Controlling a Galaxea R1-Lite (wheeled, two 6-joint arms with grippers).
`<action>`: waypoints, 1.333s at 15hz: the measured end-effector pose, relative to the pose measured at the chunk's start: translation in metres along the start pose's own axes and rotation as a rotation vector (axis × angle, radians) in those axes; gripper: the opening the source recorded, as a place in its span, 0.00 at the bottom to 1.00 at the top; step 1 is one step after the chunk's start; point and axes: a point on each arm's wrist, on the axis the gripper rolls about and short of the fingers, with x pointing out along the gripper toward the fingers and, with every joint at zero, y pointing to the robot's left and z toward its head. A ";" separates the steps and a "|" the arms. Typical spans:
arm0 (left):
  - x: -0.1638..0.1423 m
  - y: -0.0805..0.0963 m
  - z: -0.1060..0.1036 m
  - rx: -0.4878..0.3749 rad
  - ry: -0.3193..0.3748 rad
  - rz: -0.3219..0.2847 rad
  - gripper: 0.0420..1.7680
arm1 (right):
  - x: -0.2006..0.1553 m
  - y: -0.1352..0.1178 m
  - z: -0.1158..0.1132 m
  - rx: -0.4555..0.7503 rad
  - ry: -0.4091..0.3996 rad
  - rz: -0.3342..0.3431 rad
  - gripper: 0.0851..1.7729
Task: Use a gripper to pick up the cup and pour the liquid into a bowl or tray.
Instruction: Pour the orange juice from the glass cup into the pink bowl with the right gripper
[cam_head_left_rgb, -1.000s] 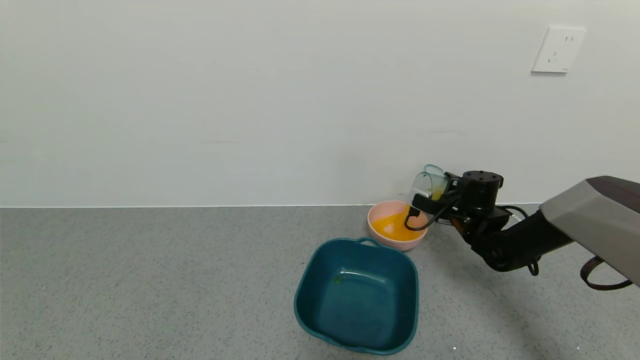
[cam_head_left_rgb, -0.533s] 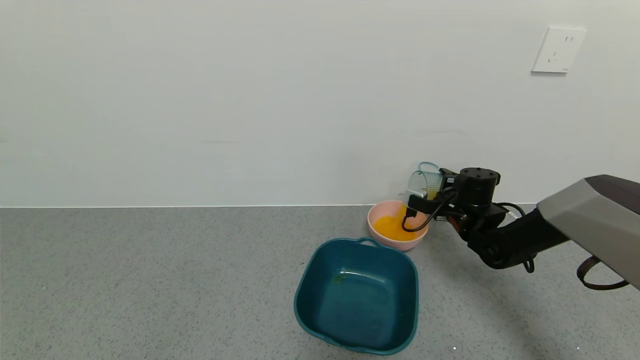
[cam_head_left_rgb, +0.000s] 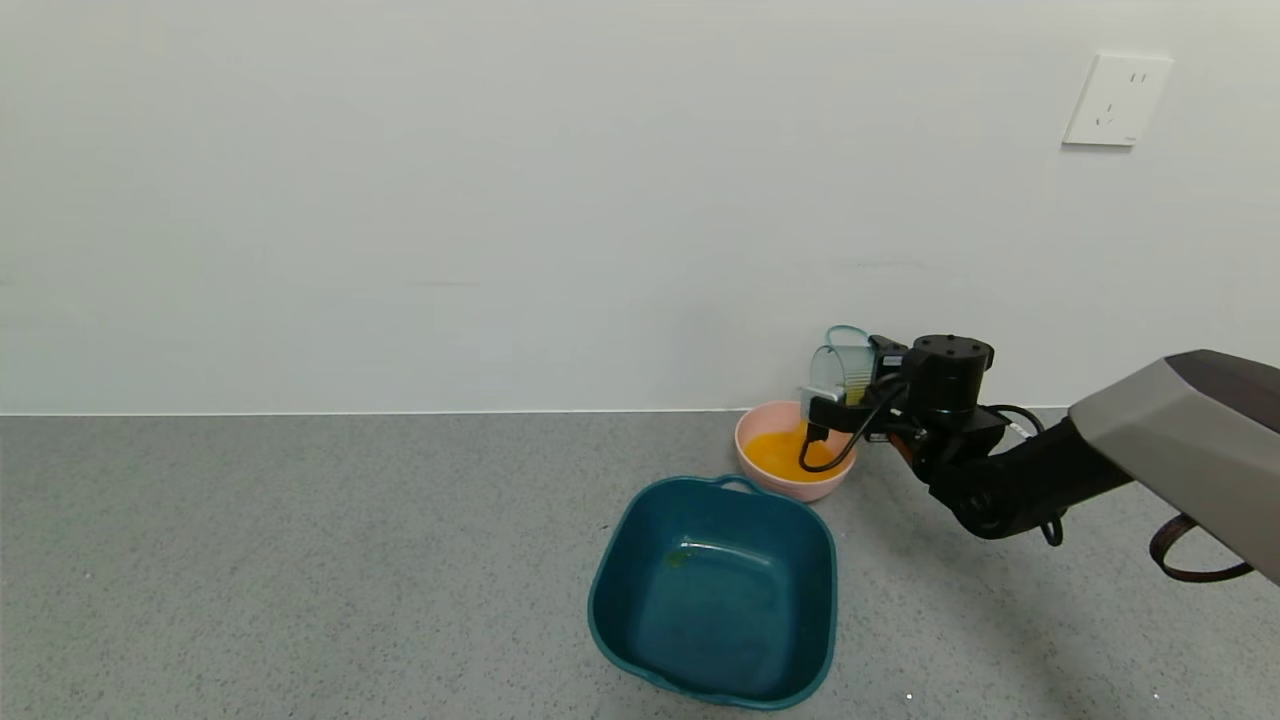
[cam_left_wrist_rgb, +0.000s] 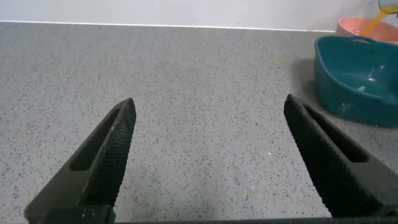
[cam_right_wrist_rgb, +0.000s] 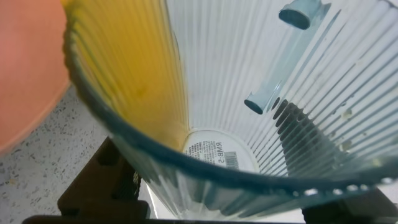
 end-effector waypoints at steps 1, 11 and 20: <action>0.000 0.000 0.000 0.000 0.000 0.000 0.97 | 0.000 0.000 0.000 -0.016 -0.001 0.000 0.76; 0.000 0.000 0.000 0.000 0.000 0.000 0.97 | -0.002 -0.001 0.007 -0.128 0.001 -0.006 0.76; 0.000 0.000 0.000 0.000 0.000 0.000 0.97 | -0.003 -0.003 0.011 -0.194 0.004 -0.013 0.76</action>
